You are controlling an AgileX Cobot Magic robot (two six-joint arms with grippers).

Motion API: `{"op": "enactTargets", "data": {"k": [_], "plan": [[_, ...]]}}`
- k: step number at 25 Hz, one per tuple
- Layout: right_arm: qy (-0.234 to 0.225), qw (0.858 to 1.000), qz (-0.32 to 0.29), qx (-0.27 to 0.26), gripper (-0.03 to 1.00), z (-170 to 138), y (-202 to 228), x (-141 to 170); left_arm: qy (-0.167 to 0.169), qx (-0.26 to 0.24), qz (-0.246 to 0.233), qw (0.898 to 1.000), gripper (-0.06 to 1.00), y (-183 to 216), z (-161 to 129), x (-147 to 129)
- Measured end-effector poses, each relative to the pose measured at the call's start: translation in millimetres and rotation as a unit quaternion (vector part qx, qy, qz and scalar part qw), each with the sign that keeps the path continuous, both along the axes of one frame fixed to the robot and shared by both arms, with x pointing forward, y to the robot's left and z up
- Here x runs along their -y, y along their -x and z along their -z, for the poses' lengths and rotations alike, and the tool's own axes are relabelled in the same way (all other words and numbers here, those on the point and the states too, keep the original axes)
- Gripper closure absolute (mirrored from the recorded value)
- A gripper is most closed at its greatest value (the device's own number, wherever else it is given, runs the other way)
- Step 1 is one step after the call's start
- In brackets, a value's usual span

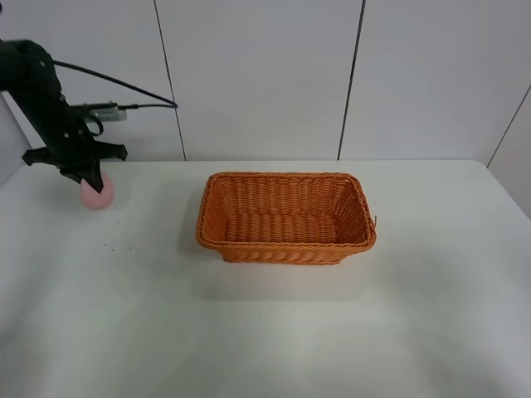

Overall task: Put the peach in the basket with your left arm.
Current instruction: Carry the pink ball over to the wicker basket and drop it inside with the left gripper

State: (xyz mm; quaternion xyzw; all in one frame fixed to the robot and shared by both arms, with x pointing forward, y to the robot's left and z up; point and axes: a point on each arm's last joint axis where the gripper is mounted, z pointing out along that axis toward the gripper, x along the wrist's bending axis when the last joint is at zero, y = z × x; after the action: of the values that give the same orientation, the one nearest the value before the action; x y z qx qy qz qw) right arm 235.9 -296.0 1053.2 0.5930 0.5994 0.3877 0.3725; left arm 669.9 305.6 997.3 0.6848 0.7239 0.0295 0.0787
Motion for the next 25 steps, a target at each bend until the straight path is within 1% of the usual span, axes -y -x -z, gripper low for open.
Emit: {"op": "enactTargets", "data": {"k": [1, 3, 5, 7, 9, 13, 16, 19, 22, 25], "plan": [[0.0, 1.0, 0.0, 0.0, 0.27, 0.0, 0.0, 0.0, 0.0, 0.009, -0.002, 1.0, 0.9, 1.7, -12.3, 0.1], [0.0, 1.0, 0.0, 0.0, 0.27, 0.0, 0.0, 0.0, 0.0, 0.017, -0.001, 1.0, 0.9, 3.8, -27.4, 2.3], [0.0, 1.0, 0.0, 0.0, 0.27, 0.0, 0.0, 0.0, 0.0, 0.016, 0.003, 1.0, 0.9, 3.8, -36.0, 6.3], [0.0, 1.0, 0.0, 0.0, 0.27, 0.0, 0.0, 0.0, -0.001, 0.019, 0.015, 1.0, 0.9, 3.2, -43.0, 16.9], [0.0, 1.0, 0.0, 0.0, 0.27, 0.0, 0.0, 0.0, -0.002, 0.029, 0.035, 0.999, 0.9, 2.2, -52.5, 33.8], [0.0, 1.0, 0.0, 0.0, 0.27, 0.0, 0.0, 0.0, 0.002, 0.053, 0.097, 0.994, 0.9, 1.8, -68.2, 89.3], [0.0, 1.0, 0.0, 0.0, 0.27, 0.0, 0.0, 0.0, 0.011, 0.075, 0.147, 0.986, 0.9, -0.8, -71.6, 141.5], [0.0, 1.0, 0.0, 0.0, 0.27, 0.0, 0.0, 0.0, 0.02, 0.086, 0.195, 0.977, 0.9, -3.0, -61.2, 197.8], [0.0, 1.0, 0.0, 0.0, 0.27, 0.0, 0.0, 0.0, 0.029, 0.086, 0.228, 0.969, 0.9, -2.3, -42.0, 244.5], [0.0, 1.0, 0.0, 0.0, 0.27, 0.0, 0.0, 0.0, 0.03, 0.07, 0.257, 0.963, 0.9, 3.9, -16.5, 279.4]]}}
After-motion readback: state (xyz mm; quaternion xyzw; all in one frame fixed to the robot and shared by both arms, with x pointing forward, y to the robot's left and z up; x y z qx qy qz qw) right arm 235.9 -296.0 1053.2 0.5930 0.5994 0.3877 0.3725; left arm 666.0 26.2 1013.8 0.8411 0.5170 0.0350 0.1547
